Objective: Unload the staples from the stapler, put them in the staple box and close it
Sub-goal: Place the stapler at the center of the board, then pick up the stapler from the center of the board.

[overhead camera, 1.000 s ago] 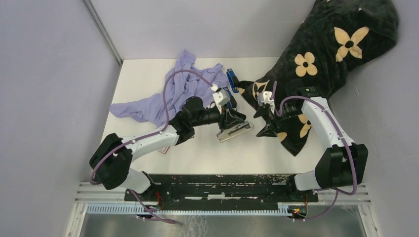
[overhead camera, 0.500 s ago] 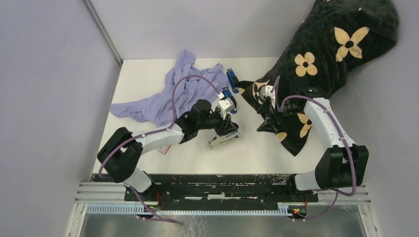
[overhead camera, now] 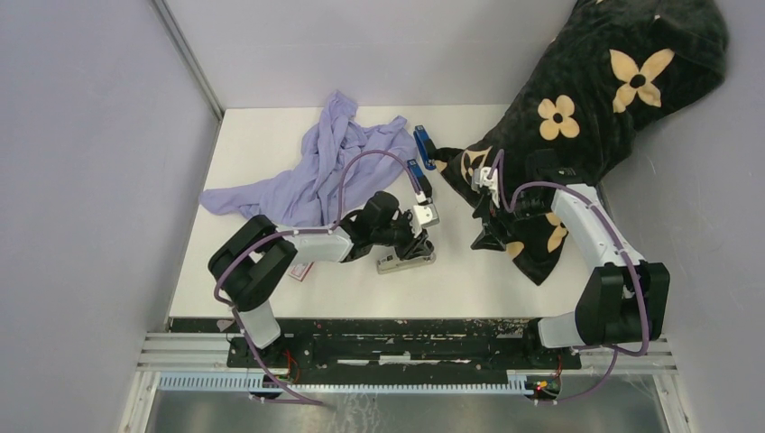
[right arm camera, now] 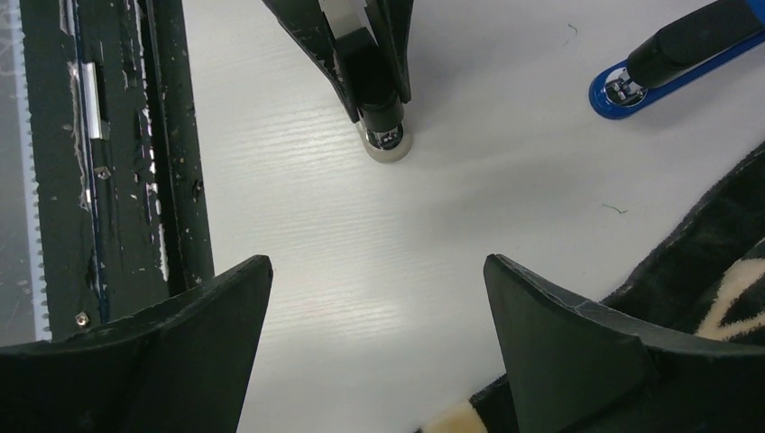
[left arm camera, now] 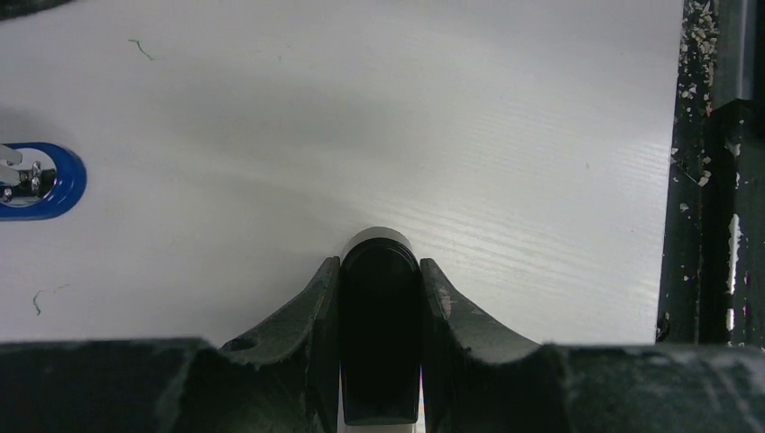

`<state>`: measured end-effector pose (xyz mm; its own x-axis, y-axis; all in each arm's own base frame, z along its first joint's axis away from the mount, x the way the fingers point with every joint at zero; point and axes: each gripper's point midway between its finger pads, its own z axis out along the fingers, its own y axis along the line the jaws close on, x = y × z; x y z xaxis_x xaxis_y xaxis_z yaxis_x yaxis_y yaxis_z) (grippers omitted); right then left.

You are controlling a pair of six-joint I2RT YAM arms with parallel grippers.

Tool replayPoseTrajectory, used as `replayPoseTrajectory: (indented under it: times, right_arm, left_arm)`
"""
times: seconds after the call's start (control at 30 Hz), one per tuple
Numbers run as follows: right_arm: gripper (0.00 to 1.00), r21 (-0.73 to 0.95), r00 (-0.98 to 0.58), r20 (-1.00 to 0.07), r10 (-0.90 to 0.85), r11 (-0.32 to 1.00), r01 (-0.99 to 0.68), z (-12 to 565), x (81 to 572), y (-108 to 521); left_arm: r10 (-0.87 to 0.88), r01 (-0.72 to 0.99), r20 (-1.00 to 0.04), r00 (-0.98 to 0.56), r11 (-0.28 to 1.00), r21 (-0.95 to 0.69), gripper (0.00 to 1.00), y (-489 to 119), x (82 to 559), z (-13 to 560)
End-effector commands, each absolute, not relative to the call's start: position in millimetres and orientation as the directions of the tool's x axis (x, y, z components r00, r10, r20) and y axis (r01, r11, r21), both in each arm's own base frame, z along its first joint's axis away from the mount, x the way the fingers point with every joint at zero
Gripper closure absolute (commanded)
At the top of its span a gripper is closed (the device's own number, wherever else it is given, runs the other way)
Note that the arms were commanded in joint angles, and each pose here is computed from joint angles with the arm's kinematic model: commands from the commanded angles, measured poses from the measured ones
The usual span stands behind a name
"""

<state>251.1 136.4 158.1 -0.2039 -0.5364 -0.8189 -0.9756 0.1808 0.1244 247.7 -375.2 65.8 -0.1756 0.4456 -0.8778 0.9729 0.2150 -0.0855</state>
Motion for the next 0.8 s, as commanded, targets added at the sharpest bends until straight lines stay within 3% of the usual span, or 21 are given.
replayPoseTrajectory:
  times: [0.0,0.13,0.2,0.57,0.77]
  right_arm:
    - [0.05,0.078,-0.131,-0.812,-0.569,0.118,-0.99,153,242,137]
    - [0.05,0.068,-0.063,-0.801,-0.595,0.014,-0.998,144,227,146]
    - [0.05,0.058,-0.024,-0.792,-0.61,-0.036,-0.998,141,222,153]
    - [0.04,-0.044,0.166,-0.731,-0.662,-0.197,-0.979,117,242,195]
    - [0.07,-0.095,0.232,-0.659,-0.716,-0.226,-0.969,96,264,221]
  left_arm:
    - [0.358,0.987,-0.933,-0.038,0.158,0.02,0.66,-396,254,95]
    - [0.328,0.975,-0.944,-0.047,0.221,0.028,0.37,-388,256,99]
    - [0.304,0.966,-0.952,-0.046,0.256,0.035,0.3,-383,257,108]
    - [0.176,0.863,-0.964,-0.2,0.498,-0.088,0.19,-301,227,162]
    - [0.084,0.808,-0.979,-0.186,0.58,-0.104,0.12,-262,211,180]
